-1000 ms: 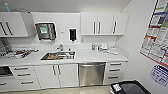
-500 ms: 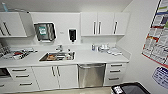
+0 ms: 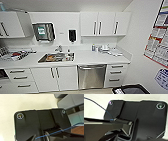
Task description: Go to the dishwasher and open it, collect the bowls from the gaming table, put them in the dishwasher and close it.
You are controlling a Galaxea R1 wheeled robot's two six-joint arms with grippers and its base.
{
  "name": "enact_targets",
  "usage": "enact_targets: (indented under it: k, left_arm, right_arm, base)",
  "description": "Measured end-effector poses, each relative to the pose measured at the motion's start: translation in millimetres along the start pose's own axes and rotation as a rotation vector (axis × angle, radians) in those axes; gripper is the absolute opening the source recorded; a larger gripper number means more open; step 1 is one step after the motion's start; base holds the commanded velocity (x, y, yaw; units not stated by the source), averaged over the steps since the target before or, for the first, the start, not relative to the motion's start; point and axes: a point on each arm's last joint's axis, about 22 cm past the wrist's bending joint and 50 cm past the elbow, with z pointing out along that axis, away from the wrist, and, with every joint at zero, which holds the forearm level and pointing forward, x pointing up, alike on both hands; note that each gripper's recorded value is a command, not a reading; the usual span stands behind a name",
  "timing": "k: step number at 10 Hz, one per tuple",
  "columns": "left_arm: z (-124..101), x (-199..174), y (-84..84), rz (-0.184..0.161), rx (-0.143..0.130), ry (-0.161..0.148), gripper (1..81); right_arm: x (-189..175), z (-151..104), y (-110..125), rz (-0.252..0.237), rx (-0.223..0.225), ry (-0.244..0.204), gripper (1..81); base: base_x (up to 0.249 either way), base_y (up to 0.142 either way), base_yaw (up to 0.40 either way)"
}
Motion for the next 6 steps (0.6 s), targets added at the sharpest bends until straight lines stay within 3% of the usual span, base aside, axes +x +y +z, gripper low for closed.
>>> enact_targets:
  k: [6]
  left_arm:
    - [0.0,0.0,0.0,0.0,0.0,0.0,81.1]
  right_arm:
    - [0.1,-0.2,1.7,0.0,-0.003,0.0,81.1]
  base:
    - [0.081,0.0,0.0]
